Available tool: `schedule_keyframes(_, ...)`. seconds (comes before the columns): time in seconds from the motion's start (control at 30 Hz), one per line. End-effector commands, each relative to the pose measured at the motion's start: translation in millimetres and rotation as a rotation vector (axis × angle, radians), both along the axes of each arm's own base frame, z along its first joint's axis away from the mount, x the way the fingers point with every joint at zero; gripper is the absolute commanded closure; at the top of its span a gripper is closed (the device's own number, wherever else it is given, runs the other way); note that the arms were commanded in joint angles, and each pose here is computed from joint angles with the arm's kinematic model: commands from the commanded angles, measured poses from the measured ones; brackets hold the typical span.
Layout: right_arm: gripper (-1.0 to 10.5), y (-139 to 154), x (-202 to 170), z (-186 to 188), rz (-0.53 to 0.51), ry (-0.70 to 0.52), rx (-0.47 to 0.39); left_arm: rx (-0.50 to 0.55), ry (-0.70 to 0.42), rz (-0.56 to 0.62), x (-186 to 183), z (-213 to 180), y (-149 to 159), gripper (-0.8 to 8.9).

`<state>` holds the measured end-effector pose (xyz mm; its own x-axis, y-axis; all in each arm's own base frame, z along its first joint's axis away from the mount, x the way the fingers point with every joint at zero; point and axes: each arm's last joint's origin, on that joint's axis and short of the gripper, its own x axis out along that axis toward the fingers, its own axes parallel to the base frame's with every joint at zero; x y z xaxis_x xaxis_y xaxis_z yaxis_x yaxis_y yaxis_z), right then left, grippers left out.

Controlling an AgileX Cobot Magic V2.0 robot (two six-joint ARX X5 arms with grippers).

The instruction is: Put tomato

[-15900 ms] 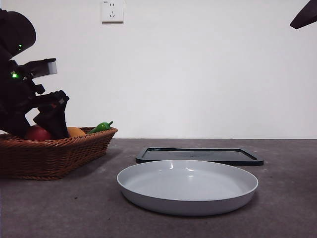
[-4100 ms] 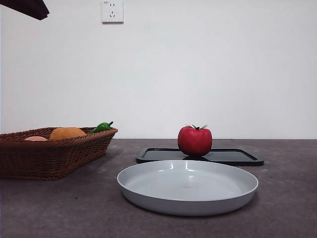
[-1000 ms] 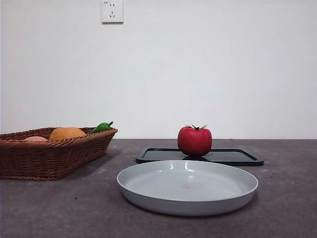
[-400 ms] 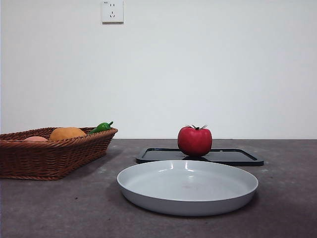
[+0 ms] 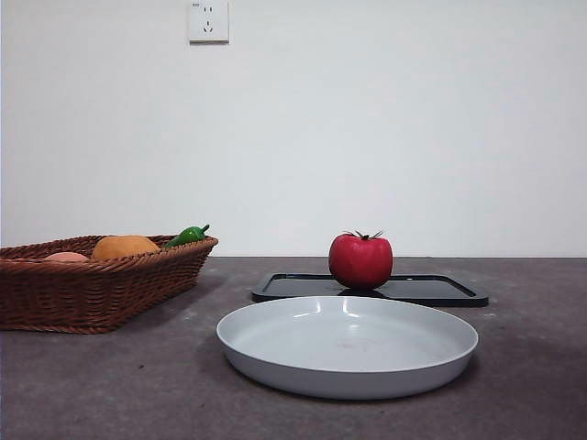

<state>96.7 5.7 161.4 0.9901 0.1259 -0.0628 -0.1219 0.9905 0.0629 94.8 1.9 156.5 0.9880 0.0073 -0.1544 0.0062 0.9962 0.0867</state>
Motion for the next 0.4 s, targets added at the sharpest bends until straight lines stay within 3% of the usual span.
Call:
schedule_keyframes(0.03, 9.4, -1.1, 0.1, -2.9, -0.031, 0.018, 0.018, -0.005, 0.024, 0.005, 0.8, -7.3, 0.3, 8.06)
schedule_keyframes(0.23, 9.4, -2.6, -1.0, -12.1, -0.062, 0.114, 0.01, -0.005, 0.024, 0.005, 0.8, -7.3, 0.3, 8.06)
schedule_keyframes(0.4, 9.4, -2.7, -1.0, -11.9, -0.066, 0.111, 0.012, -0.005, 0.024, 0.005, 0.8, -7.3, 0.3, 8.06)
